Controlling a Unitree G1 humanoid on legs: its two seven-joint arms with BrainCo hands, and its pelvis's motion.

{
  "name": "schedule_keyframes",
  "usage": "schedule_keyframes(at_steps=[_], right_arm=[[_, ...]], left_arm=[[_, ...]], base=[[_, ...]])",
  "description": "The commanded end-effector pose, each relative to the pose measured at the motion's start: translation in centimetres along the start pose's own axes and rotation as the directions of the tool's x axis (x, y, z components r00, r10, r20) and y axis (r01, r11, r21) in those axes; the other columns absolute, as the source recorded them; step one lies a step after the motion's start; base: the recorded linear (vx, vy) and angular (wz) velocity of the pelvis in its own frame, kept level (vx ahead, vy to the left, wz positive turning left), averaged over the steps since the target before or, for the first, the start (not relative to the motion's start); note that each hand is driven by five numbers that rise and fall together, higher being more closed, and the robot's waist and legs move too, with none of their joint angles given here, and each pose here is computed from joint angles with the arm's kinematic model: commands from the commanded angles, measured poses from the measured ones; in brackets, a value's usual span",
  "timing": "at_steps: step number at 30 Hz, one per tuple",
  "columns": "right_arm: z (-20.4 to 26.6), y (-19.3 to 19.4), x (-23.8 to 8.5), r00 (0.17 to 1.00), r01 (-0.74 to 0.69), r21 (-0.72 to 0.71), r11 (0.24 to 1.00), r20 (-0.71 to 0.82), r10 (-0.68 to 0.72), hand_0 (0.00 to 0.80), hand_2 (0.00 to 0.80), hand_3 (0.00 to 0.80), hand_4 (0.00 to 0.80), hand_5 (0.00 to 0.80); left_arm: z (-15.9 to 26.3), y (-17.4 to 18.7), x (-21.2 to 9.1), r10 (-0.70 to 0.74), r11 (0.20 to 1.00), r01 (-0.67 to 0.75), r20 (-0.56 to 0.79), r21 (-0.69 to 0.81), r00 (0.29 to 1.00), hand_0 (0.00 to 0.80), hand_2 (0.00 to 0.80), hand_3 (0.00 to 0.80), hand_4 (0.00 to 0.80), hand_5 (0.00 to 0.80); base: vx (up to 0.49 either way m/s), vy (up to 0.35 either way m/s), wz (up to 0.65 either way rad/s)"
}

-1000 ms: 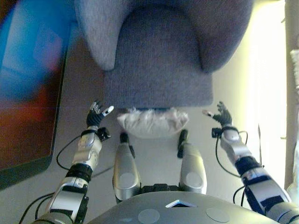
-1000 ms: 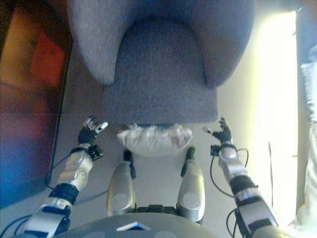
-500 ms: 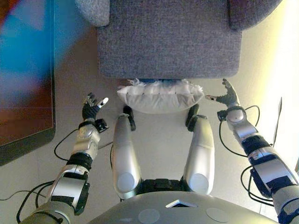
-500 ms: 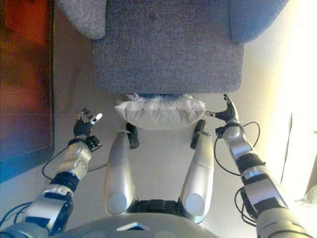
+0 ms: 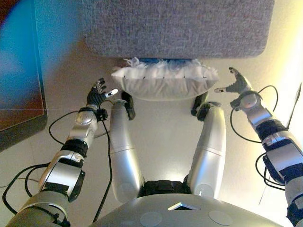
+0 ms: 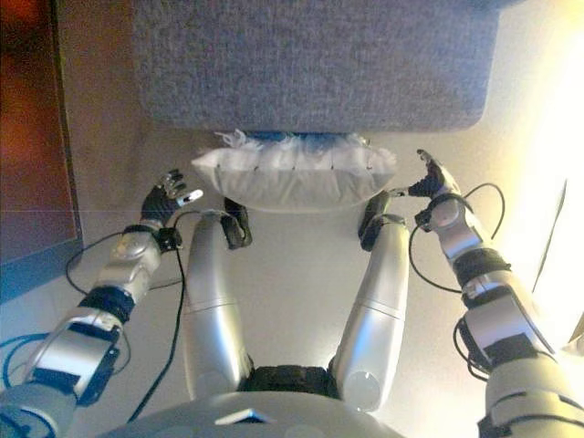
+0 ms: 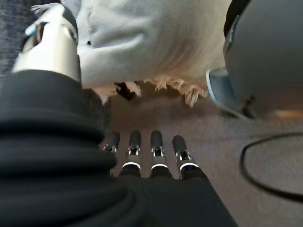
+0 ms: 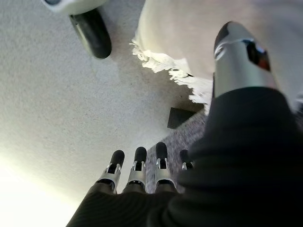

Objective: Pick up the cushion and take it to the sofa

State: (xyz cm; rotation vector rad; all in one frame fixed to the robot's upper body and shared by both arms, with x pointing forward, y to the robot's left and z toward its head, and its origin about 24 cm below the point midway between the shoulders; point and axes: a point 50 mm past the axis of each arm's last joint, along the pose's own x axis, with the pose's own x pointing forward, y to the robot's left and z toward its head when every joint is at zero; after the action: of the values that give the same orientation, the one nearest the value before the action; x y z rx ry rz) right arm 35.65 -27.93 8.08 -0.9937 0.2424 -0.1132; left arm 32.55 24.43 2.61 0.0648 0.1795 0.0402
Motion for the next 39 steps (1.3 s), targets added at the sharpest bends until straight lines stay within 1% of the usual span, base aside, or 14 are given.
schedule_keyframes(at_steps=[1,4,5,7,10,16,19,25,29,34,39], right_arm=[[-2.1,-1.6,-0.4,0.999,0.016,-0.183,0.983,-0.037,-0.023,0.0,0.0,0.0,0.0,0.0],[-1.1,-2.4,-0.1,0.999,0.033,-0.228,0.973,0.013,-0.031,0.0,0.0,0.0,0.0,0.0],[-0.9,-2.5,-0.1,0.999,0.036,-0.228,0.973,0.021,-0.032,0.0,0.0,0.0,0.0,0.0],[0.0,-2.8,0.2,0.997,0.052,-0.214,0.976,0.058,-0.041,0.0,0.0,0.0,0.0,0.0],[1.4,-2.9,0.4,0.993,0.064,-0.211,0.975,0.11,-0.041,0.0,0.0,0.0,0.0,0.0],[3.5,-2.3,0.5,0.981,0.058,-0.269,0.961,0.192,-0.005,0.0,0.0,0.0,0.0,0.0],[4.0,-1.9,0.6,0.978,0.05,-0.301,0.952,0.21,0.015,0.0,0.0,0.0,0.0,0.0],[5.4,-1.3,0.8,0.971,0.038,-0.321,0.946,0.234,0.04,0.0,0.0,0.0,0.0,0.0],[6.9,-0.9,1.2,0.969,0.023,-0.347,0.938,0.238,0.064,0.0,0.0,0.0,0.0,0.0],[7.7,0.0,1.5,0.972,-0.004,-0.34,0.94,0.219,0.083,0.0,0.0,0.0,0.0,0.0],[8.9,0.9,1.5,0.966,0.002,-0.325,0.946,0.245,0.082,0.0,0.0,0.0,0.0,0.0]], left_arm=[[-0.5,0.6,-0.5,-0.028,0.999,0.029,-0.013,0.045,1.0,0.0,0.0,0.0,0.0,0.0],[0.4,0.7,-0.1,-0.007,0.991,0.009,-0.009,0.136,1.0,0.0,0.0,0.0,0.0,0.0],[0.5,0.8,0.0,0.003,0.987,-0.001,-0.007,0.158,1.0,0.0,0.0,0.0,0.0,0.0],[1.0,1.2,0.3,0.045,0.964,-0.046,0.011,0.263,0.999,0.0,0.0,0.0,0.0,0.0],[1.8,1.2,0.8,0.071,0.943,-0.078,0.035,0.323,0.997,0.0,0.0,0.0,0.0,0.0],[2.2,0.6,1.2,0.057,0.942,-0.064,0.03,0.329,0.998,0.0,0.0,0.0,0.0,0.0],[2.2,0.4,1.4,0.058,0.944,-0.065,0.032,0.324,0.998,0.0,0.0,0.0,0.0,0.0],[2.4,-0.4,1.8,0.041,0.946,-0.047,0.026,0.322,0.999,0.0,0.0,0.0,0.0,0.0],[2.8,-1.7,2.2,-0.004,0.942,-0.004,0.023,0.334,1.0,0.0,0.0,0.0,0.0,0.0],[3.5,-3.7,2.8,-0.084,0.934,0.071,0.024,0.351,0.996,0.0,0.0,0.0,0.0,0.0],[4.3,-5.8,3.1,-0.123,0.942,0.095,0.068,0.323,0.99,0.0,0.0,0.0,0.0,0.0]], base=[[0.0,0.0,0.0],[0.0,0.011,-0.04],[0.0,0.0,0.0],[0.0,0.0,0.0],[0.0,0.0,0.0],[0.0,0.0,0.0],[0.002,0.006,0.01],[0.001,0.002,0.01],[0.0,0.0,0.0],[0.0,0.0,0.0],[0.0,0.0,0.0]])
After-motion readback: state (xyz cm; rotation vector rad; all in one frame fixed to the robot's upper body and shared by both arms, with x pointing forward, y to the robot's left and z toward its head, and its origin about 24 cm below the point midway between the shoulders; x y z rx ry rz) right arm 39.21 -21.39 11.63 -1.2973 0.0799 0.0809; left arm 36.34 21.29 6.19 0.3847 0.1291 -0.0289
